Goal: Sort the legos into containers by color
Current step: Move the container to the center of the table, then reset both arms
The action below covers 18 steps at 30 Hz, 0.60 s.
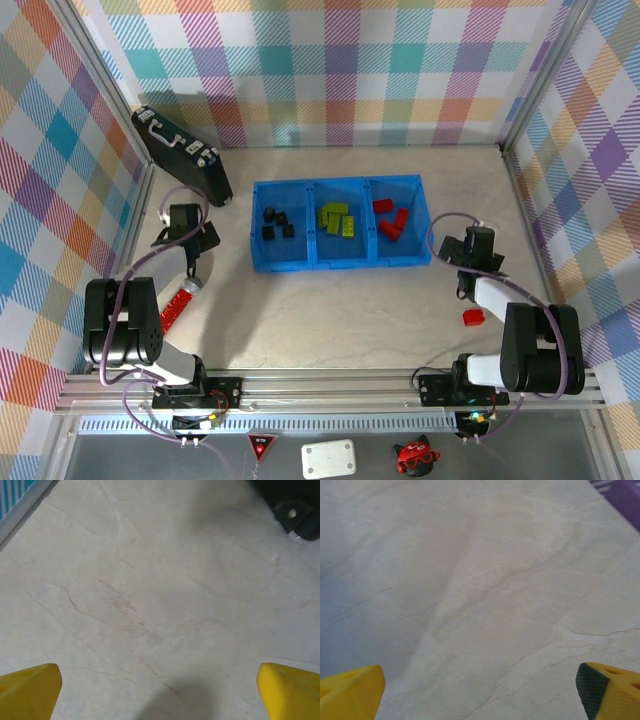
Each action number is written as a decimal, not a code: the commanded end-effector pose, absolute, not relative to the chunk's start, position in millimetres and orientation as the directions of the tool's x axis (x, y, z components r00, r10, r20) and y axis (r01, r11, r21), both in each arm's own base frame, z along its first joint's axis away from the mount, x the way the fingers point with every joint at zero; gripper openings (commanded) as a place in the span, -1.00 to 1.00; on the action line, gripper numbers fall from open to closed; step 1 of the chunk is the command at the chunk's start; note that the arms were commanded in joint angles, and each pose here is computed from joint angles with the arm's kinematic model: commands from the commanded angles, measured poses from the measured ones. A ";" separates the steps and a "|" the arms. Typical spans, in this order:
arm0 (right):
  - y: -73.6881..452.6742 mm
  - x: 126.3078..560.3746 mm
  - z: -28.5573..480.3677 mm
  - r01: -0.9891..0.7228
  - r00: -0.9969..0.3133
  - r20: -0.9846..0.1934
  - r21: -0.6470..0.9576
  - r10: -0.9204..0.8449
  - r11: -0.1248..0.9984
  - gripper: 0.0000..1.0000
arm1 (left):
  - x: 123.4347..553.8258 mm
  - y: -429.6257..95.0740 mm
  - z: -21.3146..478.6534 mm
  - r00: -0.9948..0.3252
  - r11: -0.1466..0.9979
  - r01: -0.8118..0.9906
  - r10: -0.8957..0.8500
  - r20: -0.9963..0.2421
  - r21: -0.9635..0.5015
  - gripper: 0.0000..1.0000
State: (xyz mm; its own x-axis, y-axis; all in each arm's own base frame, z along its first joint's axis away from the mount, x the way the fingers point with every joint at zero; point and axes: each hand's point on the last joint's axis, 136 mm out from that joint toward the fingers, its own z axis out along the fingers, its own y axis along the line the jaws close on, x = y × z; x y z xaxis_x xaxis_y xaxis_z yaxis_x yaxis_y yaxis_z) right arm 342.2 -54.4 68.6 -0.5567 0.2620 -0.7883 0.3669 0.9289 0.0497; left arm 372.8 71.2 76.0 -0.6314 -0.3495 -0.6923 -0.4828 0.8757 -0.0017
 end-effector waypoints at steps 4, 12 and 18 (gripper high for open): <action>-20.6 369.1 121.4 0.116 -0.281 -0.944 0.146 0.173 0.983 0.98 | 393.5 53.5 94.1 -0.476 0.949 -0.305 -0.225 -0.850 -0.080 0.99; 10.4 383.2 97.8 -0.078 -0.303 -0.948 0.129 0.100 0.989 0.98 | 388.6 25.7 104.8 -0.363 0.963 -0.165 -0.258 -0.895 -0.211 1.00; 7.9 394.2 93.7 -0.047 -0.358 -0.928 0.130 0.105 0.990 0.98 | 397.8 21.3 97.4 -0.377 0.971 -0.132 -0.236 -0.896 -0.200 0.99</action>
State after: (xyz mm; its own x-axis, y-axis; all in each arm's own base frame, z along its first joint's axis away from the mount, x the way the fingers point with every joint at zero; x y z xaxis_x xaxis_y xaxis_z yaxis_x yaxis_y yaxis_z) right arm 376.7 0.7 74.8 -0.3941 0.1191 -0.9113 -0.0105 0.9909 0.1341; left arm 383.1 27.4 79.3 -0.4300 -0.2569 -0.8655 -0.1917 0.9628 -0.1906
